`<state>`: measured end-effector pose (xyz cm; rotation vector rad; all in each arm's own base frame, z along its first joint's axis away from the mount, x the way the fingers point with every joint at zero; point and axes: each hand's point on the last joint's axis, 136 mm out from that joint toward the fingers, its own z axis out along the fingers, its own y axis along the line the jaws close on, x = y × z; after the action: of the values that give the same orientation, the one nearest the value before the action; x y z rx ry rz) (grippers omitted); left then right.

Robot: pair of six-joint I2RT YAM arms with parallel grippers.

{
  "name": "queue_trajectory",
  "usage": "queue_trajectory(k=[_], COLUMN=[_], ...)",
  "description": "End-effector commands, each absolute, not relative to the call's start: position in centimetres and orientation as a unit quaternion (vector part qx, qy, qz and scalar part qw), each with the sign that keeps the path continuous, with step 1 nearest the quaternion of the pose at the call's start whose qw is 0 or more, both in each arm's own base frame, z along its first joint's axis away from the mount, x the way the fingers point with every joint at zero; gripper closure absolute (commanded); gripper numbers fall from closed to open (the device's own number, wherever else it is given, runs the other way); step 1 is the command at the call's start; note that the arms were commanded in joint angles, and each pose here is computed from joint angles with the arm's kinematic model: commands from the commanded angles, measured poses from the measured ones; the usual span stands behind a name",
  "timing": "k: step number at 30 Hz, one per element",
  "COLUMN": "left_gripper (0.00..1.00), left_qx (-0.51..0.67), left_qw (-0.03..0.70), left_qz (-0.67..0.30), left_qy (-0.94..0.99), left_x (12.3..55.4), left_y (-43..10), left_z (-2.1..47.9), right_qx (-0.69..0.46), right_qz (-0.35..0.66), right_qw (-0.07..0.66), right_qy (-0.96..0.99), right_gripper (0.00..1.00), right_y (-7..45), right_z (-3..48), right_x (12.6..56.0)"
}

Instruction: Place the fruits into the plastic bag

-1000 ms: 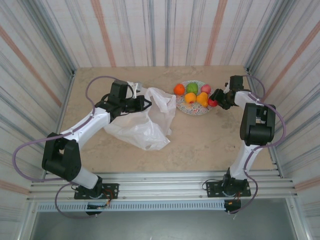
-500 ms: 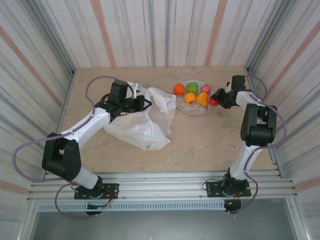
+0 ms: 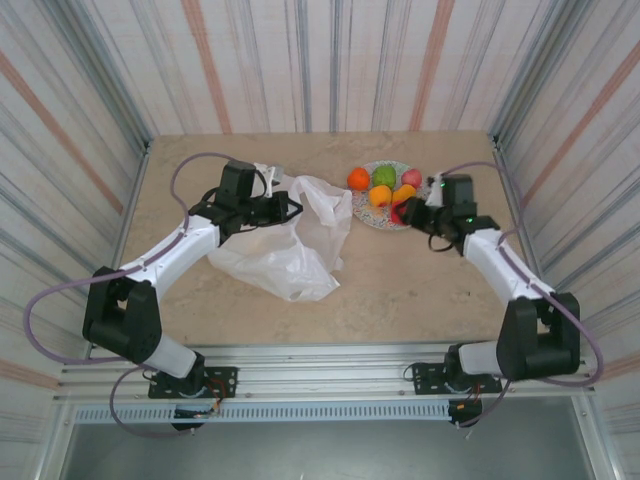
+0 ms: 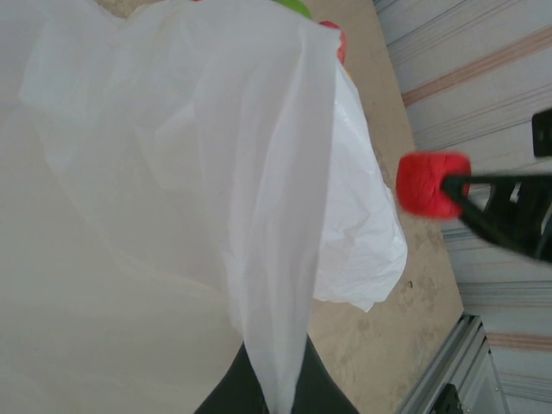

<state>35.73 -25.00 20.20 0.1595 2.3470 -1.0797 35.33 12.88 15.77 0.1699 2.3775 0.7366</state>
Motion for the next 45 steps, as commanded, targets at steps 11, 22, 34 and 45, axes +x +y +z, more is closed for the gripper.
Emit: queue_trajectory(k=[11,22,34,45], left_gripper=[0.95,0.93,0.94,0.93], left_qx=[0.029,0.018,0.014,0.015], left_qw=[0.26,0.245,0.239,0.24], left_qz=[-0.435,-0.458,-0.472,-0.467], left_qy=[0.862,0.855,0.848,0.851], left_x=[35.6,34.8,34.7,34.9], left_y=[-25.5,-26.1,-26.4,-26.3], left_z=[22.5,23.3,23.5,23.0], right_qx=[-0.09,-0.082,-0.032,-0.035], right_qz=[0.374,0.414,0.419,0.435], right_qw=[0.28,0.336,0.331,0.284], right_qy=[0.88,0.842,0.845,0.854], right_gripper=[0.5,0.5,0.46,0.29], right_y=[30.7,38.3,41.2,41.2], right_z=[12.0,12.9,10.2,8.5], right_x=[29.4,33.4,36.4,36.6])
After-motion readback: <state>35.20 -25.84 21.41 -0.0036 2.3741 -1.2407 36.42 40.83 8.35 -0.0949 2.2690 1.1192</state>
